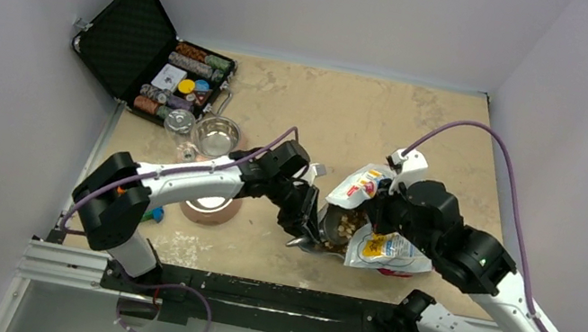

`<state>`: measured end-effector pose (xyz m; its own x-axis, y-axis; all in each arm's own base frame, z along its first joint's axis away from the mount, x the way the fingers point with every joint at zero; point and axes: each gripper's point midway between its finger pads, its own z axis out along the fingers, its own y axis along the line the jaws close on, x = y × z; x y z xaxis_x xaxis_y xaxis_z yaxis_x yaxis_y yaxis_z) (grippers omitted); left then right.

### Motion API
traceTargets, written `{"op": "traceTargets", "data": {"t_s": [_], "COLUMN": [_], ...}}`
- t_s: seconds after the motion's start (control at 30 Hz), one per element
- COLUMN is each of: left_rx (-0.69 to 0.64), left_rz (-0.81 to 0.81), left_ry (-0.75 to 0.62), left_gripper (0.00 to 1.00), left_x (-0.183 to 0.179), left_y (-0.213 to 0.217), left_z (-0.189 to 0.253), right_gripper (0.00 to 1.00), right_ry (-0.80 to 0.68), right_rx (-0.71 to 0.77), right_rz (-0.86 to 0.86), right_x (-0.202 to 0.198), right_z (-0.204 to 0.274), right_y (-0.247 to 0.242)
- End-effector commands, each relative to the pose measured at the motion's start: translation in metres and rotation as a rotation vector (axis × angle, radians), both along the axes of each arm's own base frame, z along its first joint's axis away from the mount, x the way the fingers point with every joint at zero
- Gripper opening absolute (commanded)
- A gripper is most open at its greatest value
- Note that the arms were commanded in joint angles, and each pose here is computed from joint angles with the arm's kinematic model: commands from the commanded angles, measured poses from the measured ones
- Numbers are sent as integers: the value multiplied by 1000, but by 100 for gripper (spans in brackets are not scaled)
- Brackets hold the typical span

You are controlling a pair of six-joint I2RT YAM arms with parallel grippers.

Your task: Serve the pet food

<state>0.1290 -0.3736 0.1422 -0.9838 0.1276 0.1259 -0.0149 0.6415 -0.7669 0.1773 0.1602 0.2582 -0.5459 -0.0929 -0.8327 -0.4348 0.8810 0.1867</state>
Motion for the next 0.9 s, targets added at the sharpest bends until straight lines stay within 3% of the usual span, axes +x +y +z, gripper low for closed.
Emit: {"op": "traceTargets", "data": {"t_s": [0.0, 0.23, 0.4, 0.57, 0.77, 0.87], "left_rx": [-223, -368, -373, -439, -443, -487], "left_rz": [-74, -56, -58, -73, -50, -23], "left_ry": [-143, -108, -75, -14, -71, -23], "left_gripper": [0, 0, 0, 0, 0, 0], "left_x": [-4, -6, -23, -9, -14, -16], "left_y": [0, -7, 25, 3, 17, 16], "left_z": [36, 45, 50, 46, 51, 58], "right_gripper": [0, 0, 0, 0, 0, 0], "right_ry": [-147, -150, -127, -135, -150, -139], "right_rx": [125, 139, 162, 149, 138, 136], "right_rz": [-75, -107, -117, -136, -118, -120], "right_x": [9, 10, 9, 14, 15, 14], "right_z": [53, 51, 46, 53, 62, 64], "right_y": [-10, -14, -12, -13, -11, -11]}}
